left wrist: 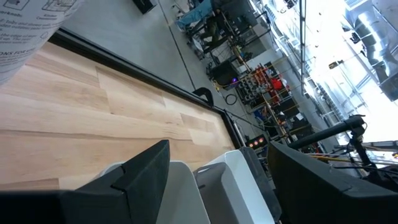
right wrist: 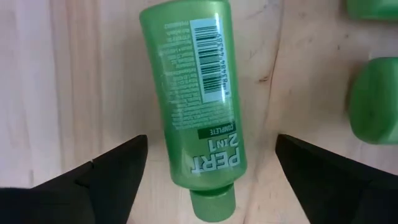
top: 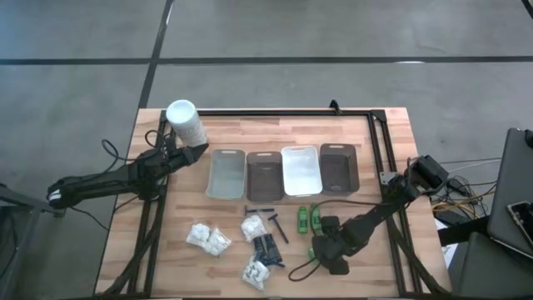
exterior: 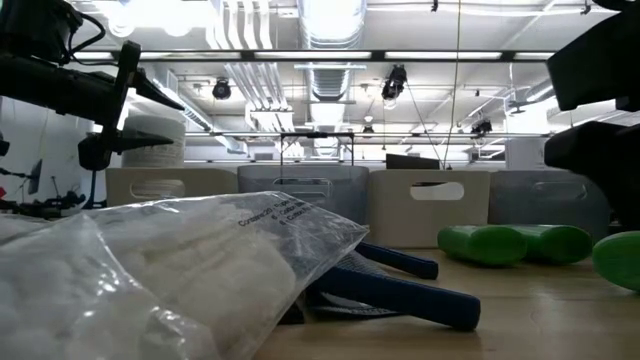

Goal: Pick & Place Travel size toiletries
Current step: Put the green shampoo bottle into the right black bin

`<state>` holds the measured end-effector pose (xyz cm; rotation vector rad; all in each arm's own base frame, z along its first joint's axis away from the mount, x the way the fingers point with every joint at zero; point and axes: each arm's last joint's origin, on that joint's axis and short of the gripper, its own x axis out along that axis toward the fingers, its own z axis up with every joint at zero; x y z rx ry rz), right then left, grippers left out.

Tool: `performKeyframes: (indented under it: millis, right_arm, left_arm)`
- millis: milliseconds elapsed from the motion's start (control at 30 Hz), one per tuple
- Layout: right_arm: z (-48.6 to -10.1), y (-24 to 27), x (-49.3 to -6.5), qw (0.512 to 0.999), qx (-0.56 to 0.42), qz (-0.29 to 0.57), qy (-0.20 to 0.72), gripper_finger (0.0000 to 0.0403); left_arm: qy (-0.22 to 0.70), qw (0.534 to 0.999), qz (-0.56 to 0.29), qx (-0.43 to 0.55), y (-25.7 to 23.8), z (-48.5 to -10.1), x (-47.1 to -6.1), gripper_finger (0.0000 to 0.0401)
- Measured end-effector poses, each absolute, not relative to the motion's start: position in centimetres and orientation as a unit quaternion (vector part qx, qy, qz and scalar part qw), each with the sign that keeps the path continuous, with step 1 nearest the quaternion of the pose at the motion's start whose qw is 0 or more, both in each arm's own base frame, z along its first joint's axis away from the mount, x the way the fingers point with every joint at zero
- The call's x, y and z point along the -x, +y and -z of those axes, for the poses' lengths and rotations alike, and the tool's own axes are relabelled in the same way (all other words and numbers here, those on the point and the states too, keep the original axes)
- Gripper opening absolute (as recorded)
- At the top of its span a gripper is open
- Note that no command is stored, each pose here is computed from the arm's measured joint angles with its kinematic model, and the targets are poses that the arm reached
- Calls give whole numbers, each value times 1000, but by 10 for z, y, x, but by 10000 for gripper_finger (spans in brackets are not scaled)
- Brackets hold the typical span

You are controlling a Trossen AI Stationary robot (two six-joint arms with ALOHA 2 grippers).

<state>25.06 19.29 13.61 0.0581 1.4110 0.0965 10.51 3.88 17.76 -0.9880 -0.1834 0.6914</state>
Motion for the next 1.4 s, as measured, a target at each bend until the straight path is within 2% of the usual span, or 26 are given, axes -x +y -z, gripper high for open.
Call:
performKeyframes:
  millis: [367,600,900,1167,1400]
  right_arm:
    - [-136,196,-249,767,-19,-43,640,218]
    - [-139,198,-252,764,-22,-45,643,163]
    - [-144,200,-250,754,-24,-36,655,157]
    - [-145,194,-243,732,-63,38,678,153]
    - [-161,192,-235,745,-123,126,643,151]
  left_arm:
    - [-86,820,-325,464,39,-178,-105,273]
    - [-86,820,-325,464,39,-178,-105,273]
    - [-86,820,-325,464,39,-178,-105,273]
    - [-86,820,-324,464,39,-178,-105,273]
    - [-86,819,-325,465,39,-178,-105,273]
